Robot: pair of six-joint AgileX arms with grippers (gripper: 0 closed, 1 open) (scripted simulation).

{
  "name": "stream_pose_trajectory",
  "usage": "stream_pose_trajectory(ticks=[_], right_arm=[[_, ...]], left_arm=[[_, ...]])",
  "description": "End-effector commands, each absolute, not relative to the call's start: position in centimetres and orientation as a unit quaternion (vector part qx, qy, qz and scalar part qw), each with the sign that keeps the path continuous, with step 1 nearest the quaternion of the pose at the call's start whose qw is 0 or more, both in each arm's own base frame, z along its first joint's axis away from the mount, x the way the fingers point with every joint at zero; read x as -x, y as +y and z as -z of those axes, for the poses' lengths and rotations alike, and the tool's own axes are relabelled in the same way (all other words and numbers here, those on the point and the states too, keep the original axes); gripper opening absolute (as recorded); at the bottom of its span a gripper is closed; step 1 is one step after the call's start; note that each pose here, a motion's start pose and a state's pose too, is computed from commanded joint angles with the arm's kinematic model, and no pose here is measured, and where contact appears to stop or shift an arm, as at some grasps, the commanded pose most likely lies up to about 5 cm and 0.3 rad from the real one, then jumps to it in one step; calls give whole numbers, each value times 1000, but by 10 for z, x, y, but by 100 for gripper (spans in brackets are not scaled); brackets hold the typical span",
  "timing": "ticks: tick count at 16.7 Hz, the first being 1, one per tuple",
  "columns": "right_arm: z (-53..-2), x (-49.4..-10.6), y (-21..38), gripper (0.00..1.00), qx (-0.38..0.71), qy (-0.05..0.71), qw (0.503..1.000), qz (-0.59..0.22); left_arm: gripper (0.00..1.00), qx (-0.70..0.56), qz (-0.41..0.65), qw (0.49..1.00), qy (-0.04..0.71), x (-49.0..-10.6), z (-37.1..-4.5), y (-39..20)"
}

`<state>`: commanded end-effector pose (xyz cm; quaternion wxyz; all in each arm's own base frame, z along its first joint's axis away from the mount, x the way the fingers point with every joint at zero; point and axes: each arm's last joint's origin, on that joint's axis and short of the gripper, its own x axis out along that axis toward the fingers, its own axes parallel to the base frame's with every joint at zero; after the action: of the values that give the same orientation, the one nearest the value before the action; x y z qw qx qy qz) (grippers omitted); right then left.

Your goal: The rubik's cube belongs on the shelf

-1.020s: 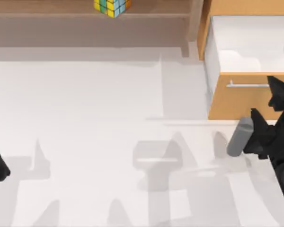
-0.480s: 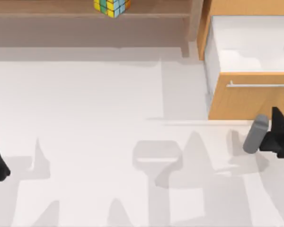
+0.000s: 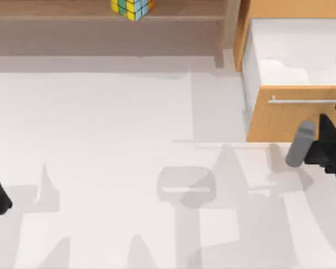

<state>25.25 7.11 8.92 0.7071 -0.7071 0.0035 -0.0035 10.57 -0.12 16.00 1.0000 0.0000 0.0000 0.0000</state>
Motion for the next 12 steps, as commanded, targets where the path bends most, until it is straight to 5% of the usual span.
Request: stream_pose_trajectory(ticks=[3, 12], right_arm=[[-89, -253, 71, 100, 707, 4, 707, 4], [-89, -253, 71, 32, 707, 4, 707, 4]], left_arm=[[100, 0, 0, 1000, 0, -106, -160, -1], [100, 0, 0, 1000, 0, -106, -160, -1]])
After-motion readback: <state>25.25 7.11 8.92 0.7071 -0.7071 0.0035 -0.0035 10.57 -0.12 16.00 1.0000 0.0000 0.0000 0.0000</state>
